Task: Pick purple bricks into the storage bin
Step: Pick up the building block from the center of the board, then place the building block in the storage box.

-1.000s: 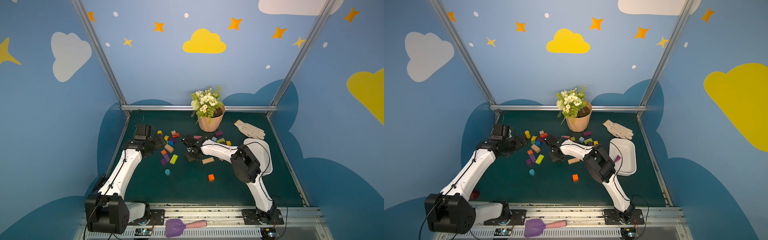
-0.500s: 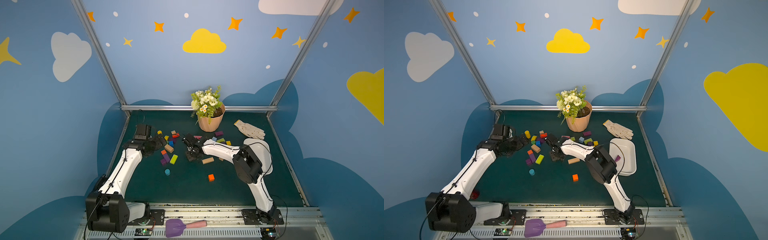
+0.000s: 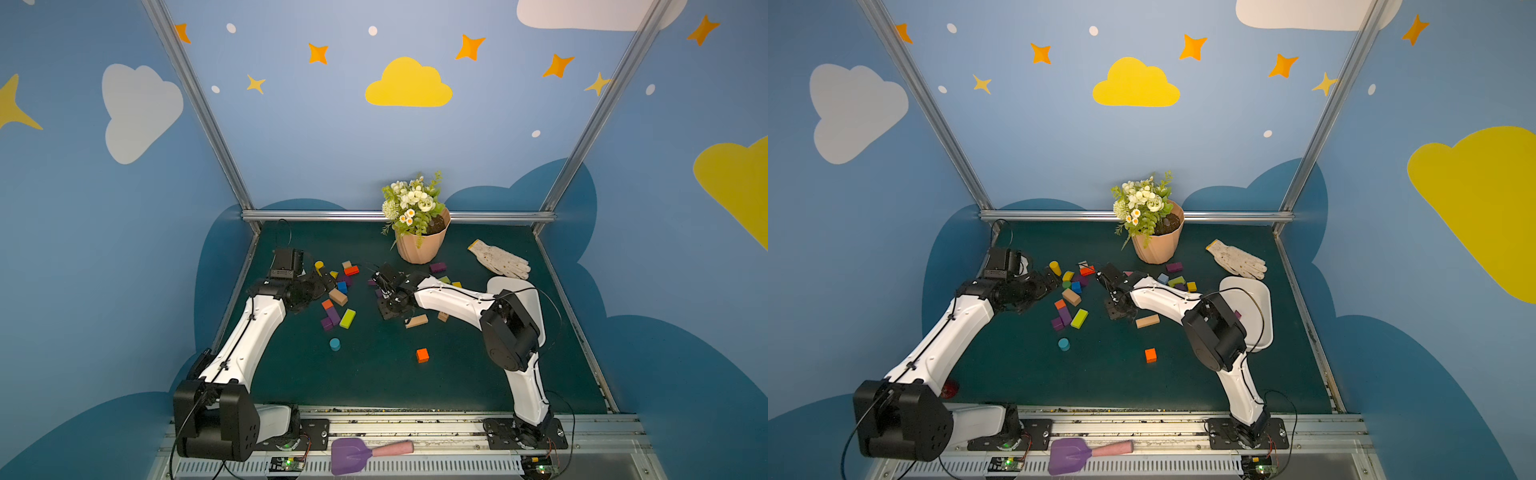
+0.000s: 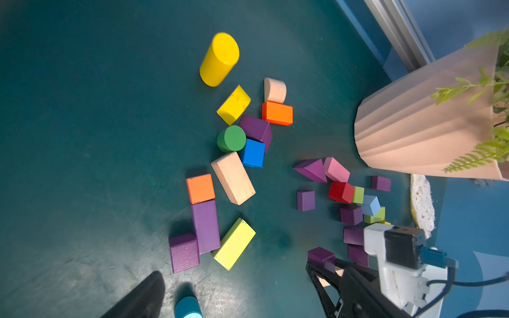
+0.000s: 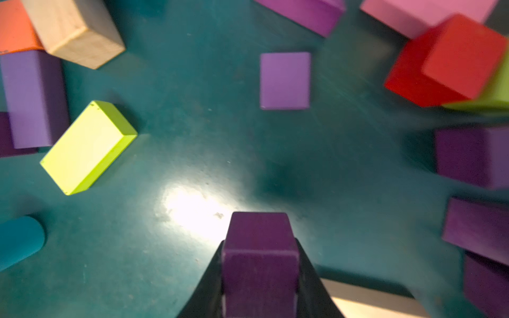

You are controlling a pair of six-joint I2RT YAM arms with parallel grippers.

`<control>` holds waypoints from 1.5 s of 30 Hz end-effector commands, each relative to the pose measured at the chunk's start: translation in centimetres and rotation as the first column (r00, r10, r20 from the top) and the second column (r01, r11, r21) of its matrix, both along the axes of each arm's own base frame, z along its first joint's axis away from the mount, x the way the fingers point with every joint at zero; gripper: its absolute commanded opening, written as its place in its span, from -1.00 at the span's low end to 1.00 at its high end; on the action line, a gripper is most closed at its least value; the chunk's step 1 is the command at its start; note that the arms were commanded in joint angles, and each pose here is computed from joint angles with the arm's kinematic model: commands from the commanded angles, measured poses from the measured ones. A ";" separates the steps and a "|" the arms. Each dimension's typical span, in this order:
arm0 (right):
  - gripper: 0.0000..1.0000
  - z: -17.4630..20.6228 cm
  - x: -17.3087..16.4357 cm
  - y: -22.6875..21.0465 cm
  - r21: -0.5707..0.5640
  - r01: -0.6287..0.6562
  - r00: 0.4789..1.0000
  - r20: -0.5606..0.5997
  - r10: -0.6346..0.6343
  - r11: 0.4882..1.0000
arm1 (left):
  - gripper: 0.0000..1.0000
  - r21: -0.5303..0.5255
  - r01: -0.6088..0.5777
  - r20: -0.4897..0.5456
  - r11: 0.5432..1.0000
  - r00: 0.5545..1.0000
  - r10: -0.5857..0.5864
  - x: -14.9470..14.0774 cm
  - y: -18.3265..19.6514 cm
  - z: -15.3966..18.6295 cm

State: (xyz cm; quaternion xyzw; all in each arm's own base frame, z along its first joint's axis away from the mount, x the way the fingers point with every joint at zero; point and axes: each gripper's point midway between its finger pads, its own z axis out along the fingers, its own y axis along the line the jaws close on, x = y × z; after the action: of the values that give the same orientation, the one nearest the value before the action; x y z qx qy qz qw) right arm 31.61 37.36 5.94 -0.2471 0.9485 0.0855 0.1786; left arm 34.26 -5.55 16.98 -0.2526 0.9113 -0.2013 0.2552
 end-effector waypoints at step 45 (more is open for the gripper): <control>-0.36 5.2 1.1 -20.2 0.053 0.404 0.912 0.048 -0.407 0.913 | 1.00 0.012 0.443 -0.105 0.897 0.892 -0.439 -4.3 -12.9 -2.8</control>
State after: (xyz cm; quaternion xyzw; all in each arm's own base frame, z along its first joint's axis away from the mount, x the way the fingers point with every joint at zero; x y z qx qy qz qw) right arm 32.82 18.40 10.34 -0.0559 0.9729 0.0567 0.2171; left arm 29.56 -18.50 13.19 -0.0556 0.9591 -0.2346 0.1480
